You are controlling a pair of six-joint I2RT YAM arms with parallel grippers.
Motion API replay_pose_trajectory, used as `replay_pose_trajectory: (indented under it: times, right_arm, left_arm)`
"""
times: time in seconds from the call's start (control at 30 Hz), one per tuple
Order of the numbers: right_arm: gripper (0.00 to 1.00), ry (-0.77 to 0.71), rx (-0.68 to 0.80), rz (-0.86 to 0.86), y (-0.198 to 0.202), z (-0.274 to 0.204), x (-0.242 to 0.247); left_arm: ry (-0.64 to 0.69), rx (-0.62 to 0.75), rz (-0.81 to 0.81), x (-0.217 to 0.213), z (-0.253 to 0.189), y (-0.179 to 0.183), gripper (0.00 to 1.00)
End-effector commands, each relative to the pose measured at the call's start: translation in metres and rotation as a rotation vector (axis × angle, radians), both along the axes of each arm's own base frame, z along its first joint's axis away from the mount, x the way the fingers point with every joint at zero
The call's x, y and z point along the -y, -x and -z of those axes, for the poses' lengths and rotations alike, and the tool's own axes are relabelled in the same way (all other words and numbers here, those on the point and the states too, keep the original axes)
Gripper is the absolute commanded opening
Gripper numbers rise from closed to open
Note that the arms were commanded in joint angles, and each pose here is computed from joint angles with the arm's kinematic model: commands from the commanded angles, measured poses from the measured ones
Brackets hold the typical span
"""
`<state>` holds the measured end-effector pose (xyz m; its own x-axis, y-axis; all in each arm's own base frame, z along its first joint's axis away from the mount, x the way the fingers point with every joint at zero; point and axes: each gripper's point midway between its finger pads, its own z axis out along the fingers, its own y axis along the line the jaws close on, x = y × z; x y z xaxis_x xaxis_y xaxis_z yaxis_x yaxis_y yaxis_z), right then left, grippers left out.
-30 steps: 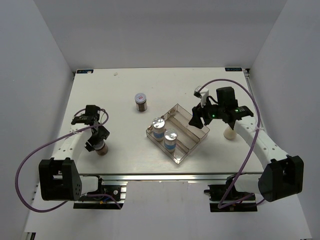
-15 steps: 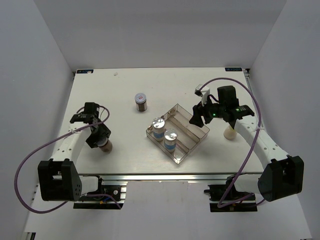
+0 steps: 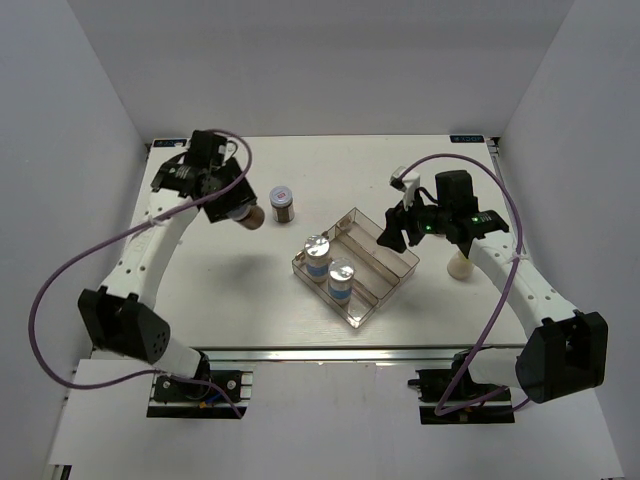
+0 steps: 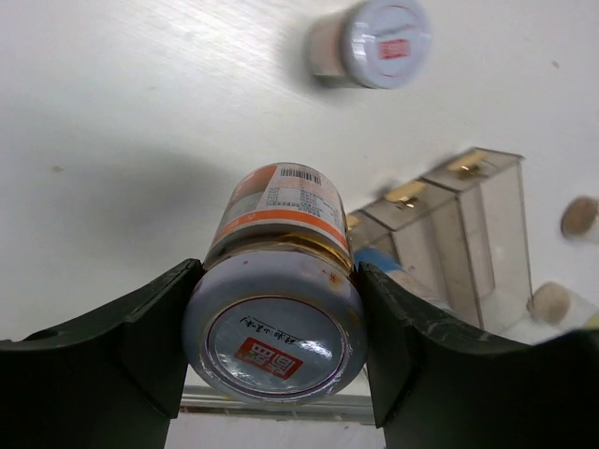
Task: Organize the condiment bottles
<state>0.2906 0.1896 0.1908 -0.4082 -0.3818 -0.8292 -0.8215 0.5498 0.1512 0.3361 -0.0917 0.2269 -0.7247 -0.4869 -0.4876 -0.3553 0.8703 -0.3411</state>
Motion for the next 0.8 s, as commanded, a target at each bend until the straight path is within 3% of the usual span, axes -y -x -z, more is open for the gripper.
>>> replay_pose_trajectory:
  times: [0.0, 0.2, 0.33, 0.77]
  right_arm:
    - [0.65, -0.037, 0.056, 0.002, -0.008, -0.019, -0.003]
    - [0.65, -0.037, 0.080, 0.053, -0.014, -0.022, 0.005]
    - [0.65, -0.034, 0.077, 0.090, -0.015, -0.020, 0.011]
    - [0.65, -0.049, 0.087, 0.162, -0.015, -0.020, 0.022]
  left_arm:
    - [0.048, 0.117, 0.133, 0.048, -0.050, -0.016, 0.00]
    - [0.128, 0.230, 0.307, 0.117, -0.085, -0.049, 0.00]
    - [0.154, 0.237, 0.416, 0.153, -0.086, -0.061, 0.00]
    - [0.152, 0.056, 0.614, 0.212, -0.022, -0.067, 0.00]
